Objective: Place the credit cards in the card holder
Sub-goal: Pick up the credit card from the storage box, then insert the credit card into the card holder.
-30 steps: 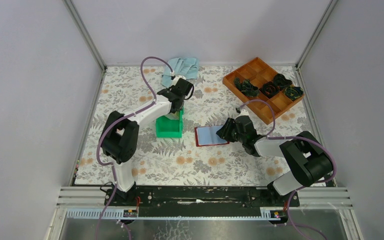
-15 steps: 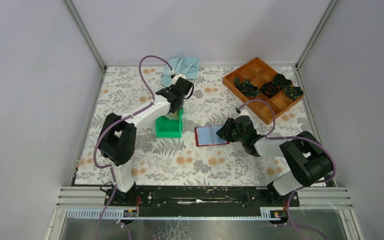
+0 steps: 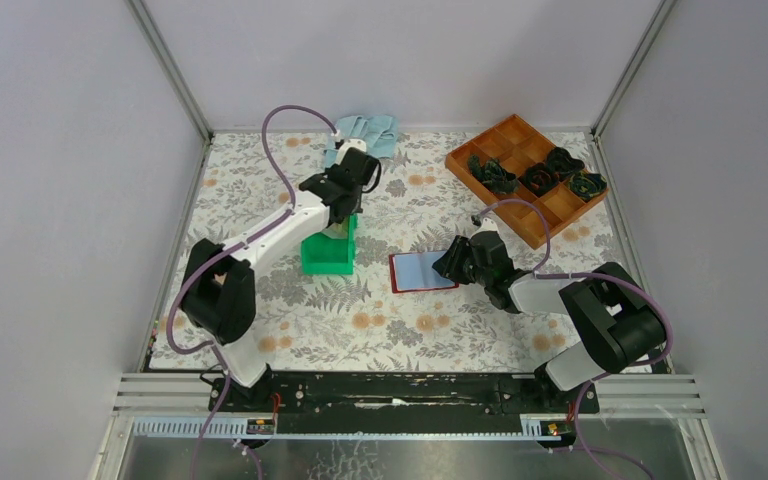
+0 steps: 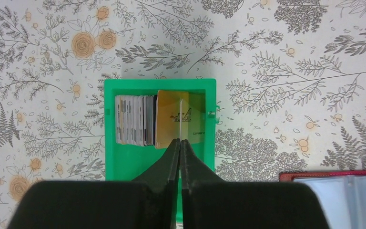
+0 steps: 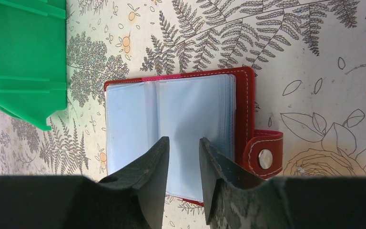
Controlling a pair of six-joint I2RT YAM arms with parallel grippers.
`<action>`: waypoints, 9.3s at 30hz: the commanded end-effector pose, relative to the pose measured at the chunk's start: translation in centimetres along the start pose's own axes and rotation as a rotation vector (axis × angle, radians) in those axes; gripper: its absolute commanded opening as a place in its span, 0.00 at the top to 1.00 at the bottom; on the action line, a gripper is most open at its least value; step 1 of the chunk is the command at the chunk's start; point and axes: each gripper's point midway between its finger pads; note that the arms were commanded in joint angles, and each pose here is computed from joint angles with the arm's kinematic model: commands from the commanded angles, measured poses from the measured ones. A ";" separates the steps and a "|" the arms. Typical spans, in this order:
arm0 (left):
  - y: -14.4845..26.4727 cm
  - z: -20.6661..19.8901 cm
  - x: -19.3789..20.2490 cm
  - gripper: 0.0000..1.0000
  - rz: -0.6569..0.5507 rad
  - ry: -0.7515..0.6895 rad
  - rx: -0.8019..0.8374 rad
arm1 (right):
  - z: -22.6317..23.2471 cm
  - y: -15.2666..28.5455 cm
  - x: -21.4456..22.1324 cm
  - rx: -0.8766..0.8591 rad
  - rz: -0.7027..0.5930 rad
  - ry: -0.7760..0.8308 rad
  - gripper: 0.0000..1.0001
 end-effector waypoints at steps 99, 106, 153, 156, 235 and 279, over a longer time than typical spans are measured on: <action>18.9 -11.3 4.4 0.45 0.355 0.034 1.383 | 15.2 14.2 -4.7 -1.062 -0.067 0.231 1.00; 14.9 -10.2 1.3 0.34 0.169 0.206 1.139 | 14.3 12.8 -4.9 -0.961 -0.080 0.186 1.00; 5.9 -12.8 14.9 0.62 0.035 0.215 0.632 | 2.2 1.1 -3.9 -0.249 0.073 0.048 1.00; 5.6 -12.7 15.2 0.62 0.034 0.210 0.620 | 2.3 1.0 -3.9 -0.260 0.075 0.037 1.00; 3.0 -13.1 19.9 0.69 0.108 0.115 0.496 | 0.1 0.3 1.2 -0.235 0.217 -0.054 1.00; 3.3 -13.9 20.0 0.70 0.113 0.120 0.538 | 1.9 -0.8 0.4 -0.136 0.238 0.103 0.56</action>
Point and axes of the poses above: each gripper's point midway between its finger pads, its own y axis back along the fingers, its own z axis along the line the jaws close on, x = y × z, and after that the axes turned 9 degrees about y, right-handed
